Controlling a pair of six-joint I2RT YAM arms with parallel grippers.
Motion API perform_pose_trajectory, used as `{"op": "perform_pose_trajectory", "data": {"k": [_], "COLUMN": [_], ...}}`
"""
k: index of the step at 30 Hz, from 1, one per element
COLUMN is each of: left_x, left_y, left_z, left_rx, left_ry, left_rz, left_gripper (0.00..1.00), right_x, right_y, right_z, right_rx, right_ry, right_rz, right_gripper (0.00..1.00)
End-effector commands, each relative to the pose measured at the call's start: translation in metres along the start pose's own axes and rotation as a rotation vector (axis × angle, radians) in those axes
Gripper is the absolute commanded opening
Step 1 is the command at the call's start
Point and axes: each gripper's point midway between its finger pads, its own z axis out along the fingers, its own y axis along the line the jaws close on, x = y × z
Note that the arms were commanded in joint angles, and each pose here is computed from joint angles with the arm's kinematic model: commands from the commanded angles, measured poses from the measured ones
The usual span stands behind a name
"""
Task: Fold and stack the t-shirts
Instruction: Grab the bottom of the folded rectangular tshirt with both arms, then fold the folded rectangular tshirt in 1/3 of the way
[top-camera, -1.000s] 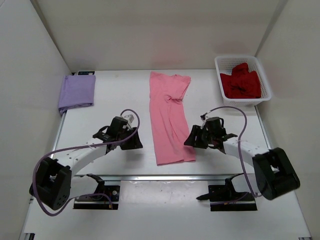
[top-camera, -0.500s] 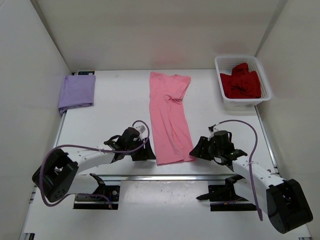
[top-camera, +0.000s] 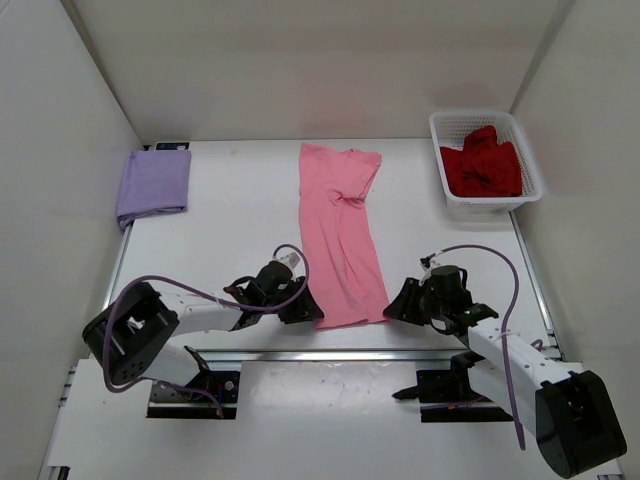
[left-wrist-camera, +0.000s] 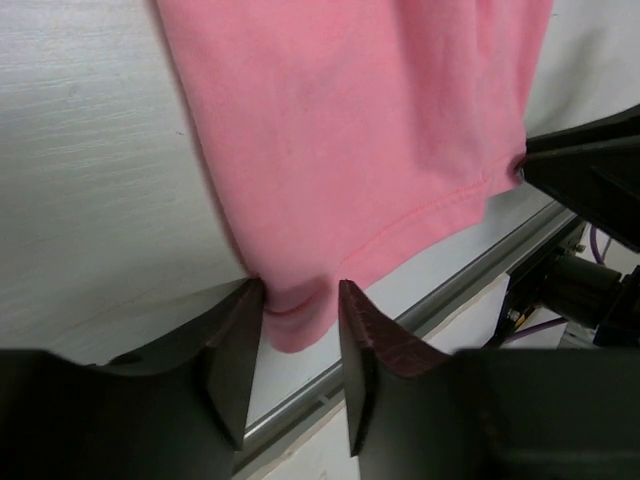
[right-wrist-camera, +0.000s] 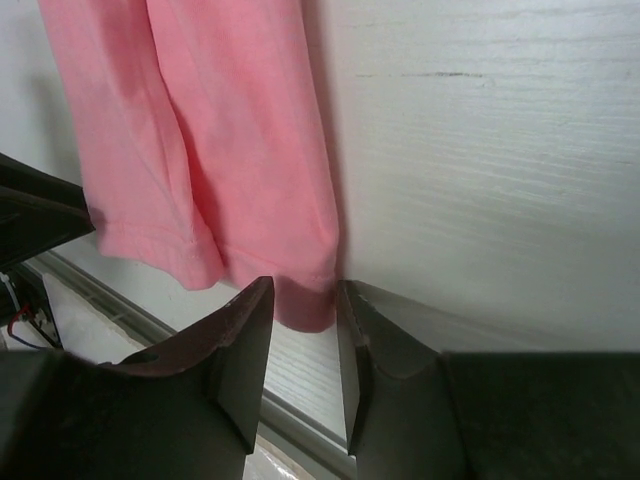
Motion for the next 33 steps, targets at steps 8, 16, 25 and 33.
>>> {"op": "perform_pose_trajectory", "data": {"k": [8, 16, 25, 33], "left_x": [0.014, 0.028, -0.006, -0.142], "left_y": [0.022, 0.055, 0.021, -0.023], "left_z": [0.001, -0.038, -0.074, -0.069], "left_rx": [-0.096, -0.168, -0.066, -0.056], "left_ry": [0.037, 0.047, -0.026, -0.218], "left_rz": [-0.009, 0.001, -0.012, 0.024], "left_gripper": [0.10, 0.00, 0.00, 0.00], "right_x": [0.028, 0.076, 0.029, -0.113], "right_y": [-0.009, 0.017, 0.068, 0.077], "right_z": [-0.002, -0.007, -0.029, -0.013], "right_rx": [0.044, 0.002, -0.079, -0.037], "right_ry": [0.093, 0.220, 0.125, -0.026], "right_rz": [-0.019, -0.065, -0.126, -0.219], "right_gripper": [0.05, 0.00, 0.00, 0.00]}}
